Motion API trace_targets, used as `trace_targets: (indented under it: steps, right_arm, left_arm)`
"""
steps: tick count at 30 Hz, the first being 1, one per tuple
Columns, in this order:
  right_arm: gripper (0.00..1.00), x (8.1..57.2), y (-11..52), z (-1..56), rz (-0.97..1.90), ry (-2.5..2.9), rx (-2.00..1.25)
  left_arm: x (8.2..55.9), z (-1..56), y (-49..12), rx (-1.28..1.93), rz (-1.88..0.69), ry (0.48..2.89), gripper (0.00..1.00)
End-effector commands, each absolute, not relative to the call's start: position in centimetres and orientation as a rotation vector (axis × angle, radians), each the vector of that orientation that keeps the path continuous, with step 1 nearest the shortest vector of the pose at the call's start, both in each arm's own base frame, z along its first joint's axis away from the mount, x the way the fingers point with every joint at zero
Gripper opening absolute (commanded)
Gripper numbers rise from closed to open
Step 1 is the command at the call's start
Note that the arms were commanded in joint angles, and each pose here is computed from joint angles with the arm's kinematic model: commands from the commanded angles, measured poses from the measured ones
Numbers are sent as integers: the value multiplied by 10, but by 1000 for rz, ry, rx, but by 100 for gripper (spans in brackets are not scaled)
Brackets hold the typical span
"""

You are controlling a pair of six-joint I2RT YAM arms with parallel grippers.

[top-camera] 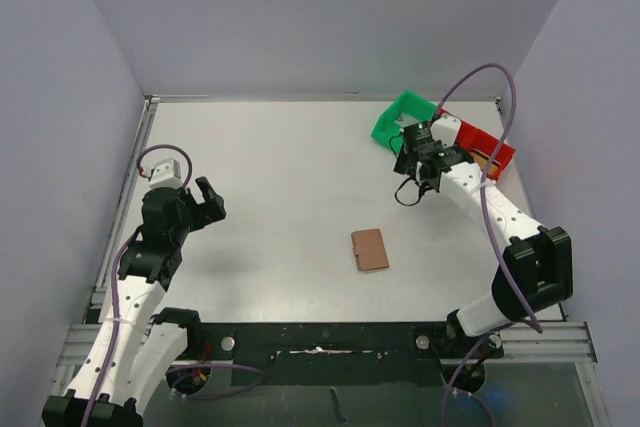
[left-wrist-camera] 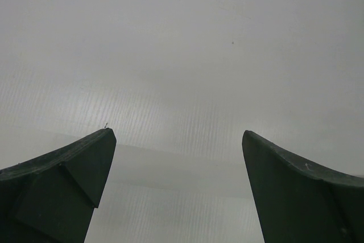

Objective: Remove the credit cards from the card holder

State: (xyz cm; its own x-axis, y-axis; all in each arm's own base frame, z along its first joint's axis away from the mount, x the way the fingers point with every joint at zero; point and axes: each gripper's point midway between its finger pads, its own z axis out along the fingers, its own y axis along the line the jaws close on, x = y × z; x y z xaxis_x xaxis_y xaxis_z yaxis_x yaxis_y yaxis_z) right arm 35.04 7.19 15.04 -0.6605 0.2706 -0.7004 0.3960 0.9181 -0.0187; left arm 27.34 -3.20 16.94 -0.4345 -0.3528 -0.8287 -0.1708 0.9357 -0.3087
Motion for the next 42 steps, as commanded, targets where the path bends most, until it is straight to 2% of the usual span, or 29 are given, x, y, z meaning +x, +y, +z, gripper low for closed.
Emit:
trace_targets:
  steps: [1,7,16,25,27,31,42]
  right_arm:
    - [89,409,26,187,-337,2145,560]
    - [87,470,14,186,-201,2197,589]
    - [80,525,26,170,-89,2268,581]
    - [69,538,29,134,-30,2335,611]
    - [63,540,31,130,-20,2342,605]
    - [56,542,33,123,0,2354,597]
    - [51,550,34,109,7,2366,589]
  left_arm:
    - [285,191,-32,-361,-218,1953,95]
    - [285,189,-34,-355,-224,1964,95]
    - [286,187,-36,-349,-233,1973,95]
    - [287,187,-35,-351,-230,1973,94]
    - [287,186,-36,-349,-231,1975,94]
    - [289,185,-37,-346,-232,1979,94]
    - [294,179,-39,-339,-235,2002,94]
